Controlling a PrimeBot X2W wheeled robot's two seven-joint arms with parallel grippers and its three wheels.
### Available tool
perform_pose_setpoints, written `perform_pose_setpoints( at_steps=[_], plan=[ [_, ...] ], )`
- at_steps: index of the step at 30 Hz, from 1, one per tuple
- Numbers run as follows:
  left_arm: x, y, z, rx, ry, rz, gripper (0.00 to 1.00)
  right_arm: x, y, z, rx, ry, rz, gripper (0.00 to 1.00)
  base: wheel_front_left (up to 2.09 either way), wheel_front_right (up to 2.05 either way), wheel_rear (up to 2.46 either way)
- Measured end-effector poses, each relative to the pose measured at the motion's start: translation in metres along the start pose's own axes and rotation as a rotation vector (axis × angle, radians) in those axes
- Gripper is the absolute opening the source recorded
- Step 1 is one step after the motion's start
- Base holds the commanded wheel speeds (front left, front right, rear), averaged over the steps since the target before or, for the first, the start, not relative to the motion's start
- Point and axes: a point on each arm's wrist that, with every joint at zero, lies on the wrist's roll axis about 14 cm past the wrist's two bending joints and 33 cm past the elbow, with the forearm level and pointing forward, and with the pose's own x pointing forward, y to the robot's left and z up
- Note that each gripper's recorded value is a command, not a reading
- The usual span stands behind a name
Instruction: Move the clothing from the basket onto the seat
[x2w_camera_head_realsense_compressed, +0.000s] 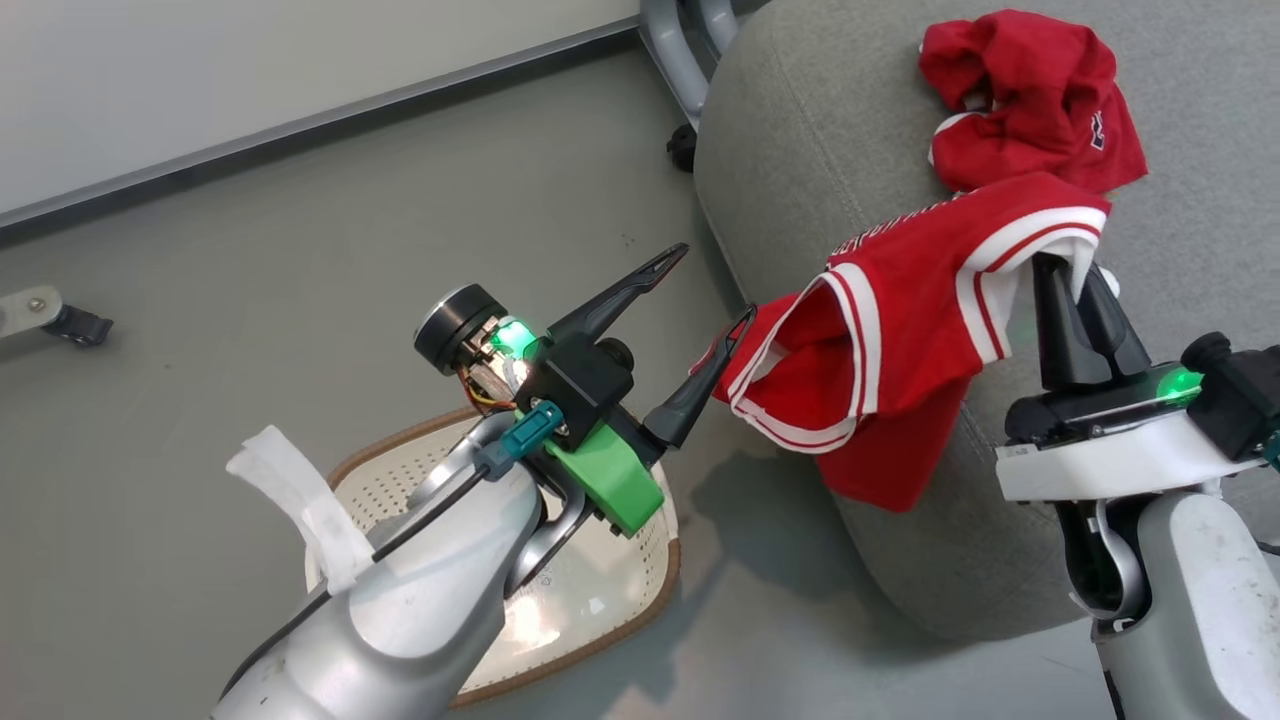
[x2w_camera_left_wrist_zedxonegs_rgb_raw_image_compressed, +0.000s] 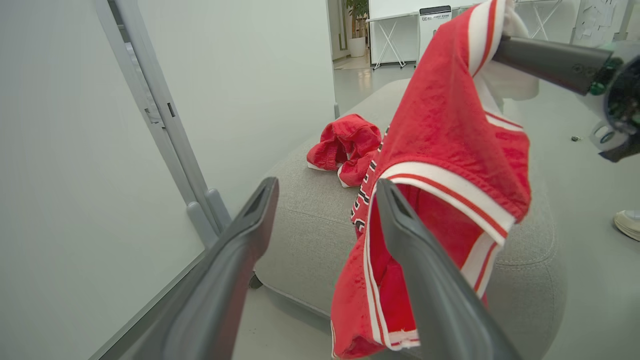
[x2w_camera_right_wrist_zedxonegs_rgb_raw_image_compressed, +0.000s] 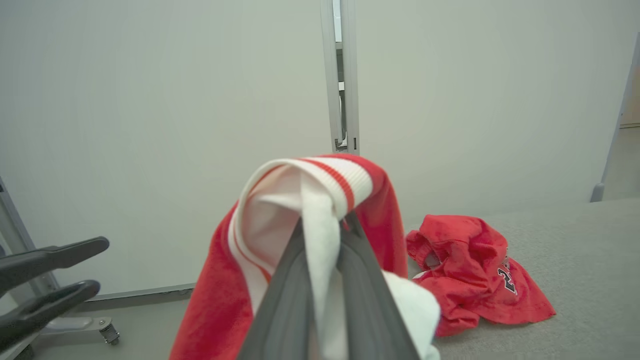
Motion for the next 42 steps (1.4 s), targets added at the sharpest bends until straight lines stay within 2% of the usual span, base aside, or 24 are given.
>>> perform_pose_setpoints(
  at_steps=[10, 20, 32, 42],
  plan=[
    [0.018, -0.019, -0.003, -0.022, -0.022, -0.069, 1.0, -0.019, -0.045, 0.01, -0.062, -0.004, -0.132, 0.0, 0.0, 0.0, 0.0],
    [0.017, -0.019, -0.007, -0.033, -0.022, -0.066, 1.0, -0.017, -0.055, 0.015, -0.085, -0.016, -0.151, 0.0, 0.0, 0.0, 0.0],
    [0.017, -0.002, -0.019, -0.045, -0.025, -0.036, 1.0, 0.051, -0.061, 0.063, -0.184, -0.197, -0.097, 0.0, 0.0, 0.0, 0.0],
    [0.023, 0.025, -0.044, -0.048, -0.015, -0.007, 1.0, 0.128, -0.089, 0.109, -0.322, -0.354, -0.095, 0.0, 0.0, 0.0, 0.0]
  ],
)
